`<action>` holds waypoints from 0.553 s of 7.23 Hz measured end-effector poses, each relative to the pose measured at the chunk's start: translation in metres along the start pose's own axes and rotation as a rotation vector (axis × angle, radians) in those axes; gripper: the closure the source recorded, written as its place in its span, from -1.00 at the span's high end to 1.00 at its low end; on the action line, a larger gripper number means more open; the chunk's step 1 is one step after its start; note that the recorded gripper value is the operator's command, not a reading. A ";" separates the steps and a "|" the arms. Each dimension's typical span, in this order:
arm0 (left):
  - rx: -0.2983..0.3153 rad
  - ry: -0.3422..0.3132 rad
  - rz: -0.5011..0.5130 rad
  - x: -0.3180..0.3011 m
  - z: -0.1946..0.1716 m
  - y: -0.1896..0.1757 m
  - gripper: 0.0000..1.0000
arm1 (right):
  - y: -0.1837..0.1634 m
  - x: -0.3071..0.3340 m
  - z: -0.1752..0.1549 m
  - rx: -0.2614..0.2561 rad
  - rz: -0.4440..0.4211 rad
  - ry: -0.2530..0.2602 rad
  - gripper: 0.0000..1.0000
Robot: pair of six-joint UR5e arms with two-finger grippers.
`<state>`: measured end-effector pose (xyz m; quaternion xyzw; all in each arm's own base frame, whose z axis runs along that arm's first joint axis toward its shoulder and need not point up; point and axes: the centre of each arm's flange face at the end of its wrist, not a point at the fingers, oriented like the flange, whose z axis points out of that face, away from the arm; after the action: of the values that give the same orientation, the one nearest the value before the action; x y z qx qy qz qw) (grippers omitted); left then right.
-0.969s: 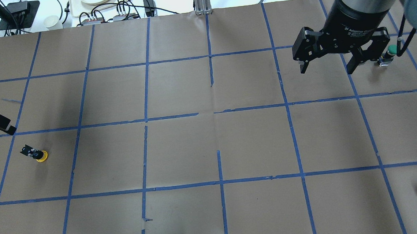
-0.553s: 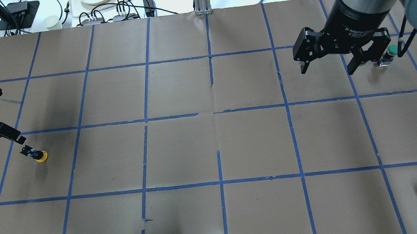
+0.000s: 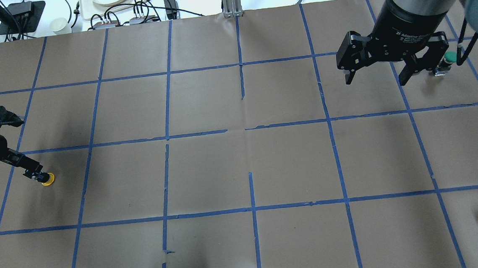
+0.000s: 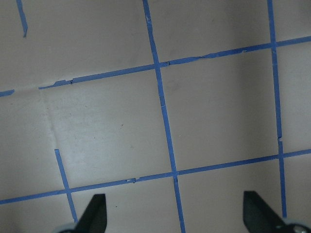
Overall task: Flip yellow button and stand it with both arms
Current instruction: 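Close the left gripper on the yellow-capped button block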
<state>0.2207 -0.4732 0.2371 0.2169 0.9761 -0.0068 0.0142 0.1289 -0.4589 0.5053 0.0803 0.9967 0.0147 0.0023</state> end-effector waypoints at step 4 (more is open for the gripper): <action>-0.010 0.029 0.022 0.015 0.019 0.007 0.18 | 0.000 0.000 0.000 -0.001 0.000 0.000 1.00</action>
<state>0.2106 -0.4611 0.2178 0.2277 0.9737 0.0015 0.0014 0.1288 -0.4587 0.5054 0.0805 0.9966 0.0150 0.0023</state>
